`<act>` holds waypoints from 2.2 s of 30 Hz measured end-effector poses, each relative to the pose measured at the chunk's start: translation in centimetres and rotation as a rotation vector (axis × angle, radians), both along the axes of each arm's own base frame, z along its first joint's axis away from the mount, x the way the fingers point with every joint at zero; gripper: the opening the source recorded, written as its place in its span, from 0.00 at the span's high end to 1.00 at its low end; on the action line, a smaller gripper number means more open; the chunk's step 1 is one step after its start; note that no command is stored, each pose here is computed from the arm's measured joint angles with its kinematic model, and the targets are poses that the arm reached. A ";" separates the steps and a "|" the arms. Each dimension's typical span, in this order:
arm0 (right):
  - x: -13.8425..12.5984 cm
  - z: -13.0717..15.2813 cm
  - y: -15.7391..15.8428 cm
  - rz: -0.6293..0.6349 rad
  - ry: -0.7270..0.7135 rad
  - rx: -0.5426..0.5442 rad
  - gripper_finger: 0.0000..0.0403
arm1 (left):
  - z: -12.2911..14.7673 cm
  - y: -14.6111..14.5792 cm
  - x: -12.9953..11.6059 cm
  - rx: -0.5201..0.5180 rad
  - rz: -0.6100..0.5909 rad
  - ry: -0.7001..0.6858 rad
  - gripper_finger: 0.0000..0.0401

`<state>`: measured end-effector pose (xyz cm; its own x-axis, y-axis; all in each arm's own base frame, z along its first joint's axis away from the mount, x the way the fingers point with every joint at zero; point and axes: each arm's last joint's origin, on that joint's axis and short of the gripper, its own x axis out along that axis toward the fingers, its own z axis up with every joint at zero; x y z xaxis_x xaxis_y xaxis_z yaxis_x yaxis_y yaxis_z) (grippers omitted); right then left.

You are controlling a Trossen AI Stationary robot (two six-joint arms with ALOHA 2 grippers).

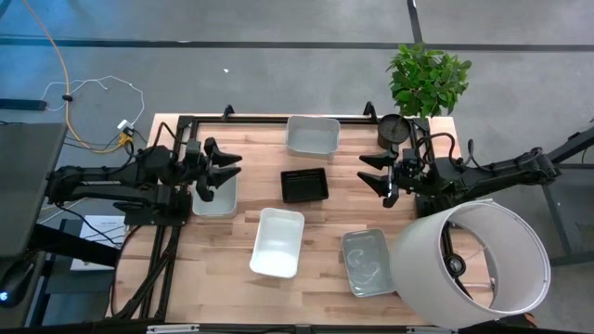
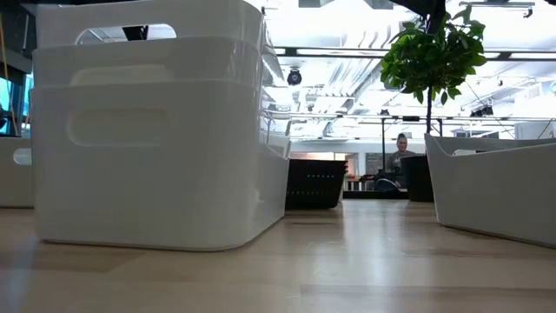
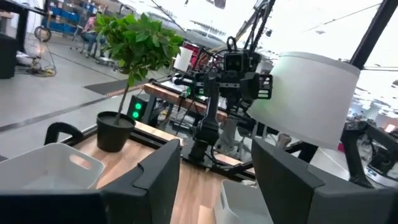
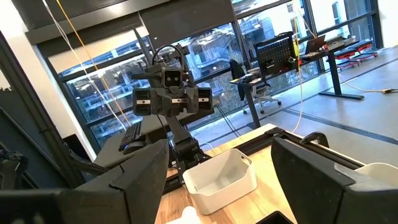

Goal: Stack baskets by color
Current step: Stack the middle gray bin on top of the top gray bin

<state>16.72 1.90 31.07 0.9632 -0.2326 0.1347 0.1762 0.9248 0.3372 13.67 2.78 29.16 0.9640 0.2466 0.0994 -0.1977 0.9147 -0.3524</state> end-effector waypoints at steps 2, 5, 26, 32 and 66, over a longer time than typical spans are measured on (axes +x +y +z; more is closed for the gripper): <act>0.0 0.0 0.0 0.000 0.000 0.000 0.33 | 0.0 -0.1 0.0 0.005 -0.023 0.001 0.54; 0.0 0.0 0.0 0.000 0.000 0.000 0.33 | -0.1 -0.2 -0.1 -0.012 -0.065 0.100 0.54; 0.0 -0.1 0.0 0.000 0.006 0.008 0.33 | -7.1 -3.8 0.0 -0.206 -0.283 1.290 0.54; 0.0 -0.2 0.0 -0.003 0.017 -0.002 0.33 | -8.5 -5.3 1.1 -0.102 -0.149 1.390 0.54; 0.0 -0.3 0.0 -0.001 0.029 -0.002 0.33 | -11.0 -6.1 4.8 0.020 -0.243 1.526 0.99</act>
<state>16.74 1.90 30.79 0.9663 -0.2336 0.1077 0.1870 0.9253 0.3298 18.48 -3.33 18.19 0.1645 0.0844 -0.9828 -0.1970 0.9791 0.0511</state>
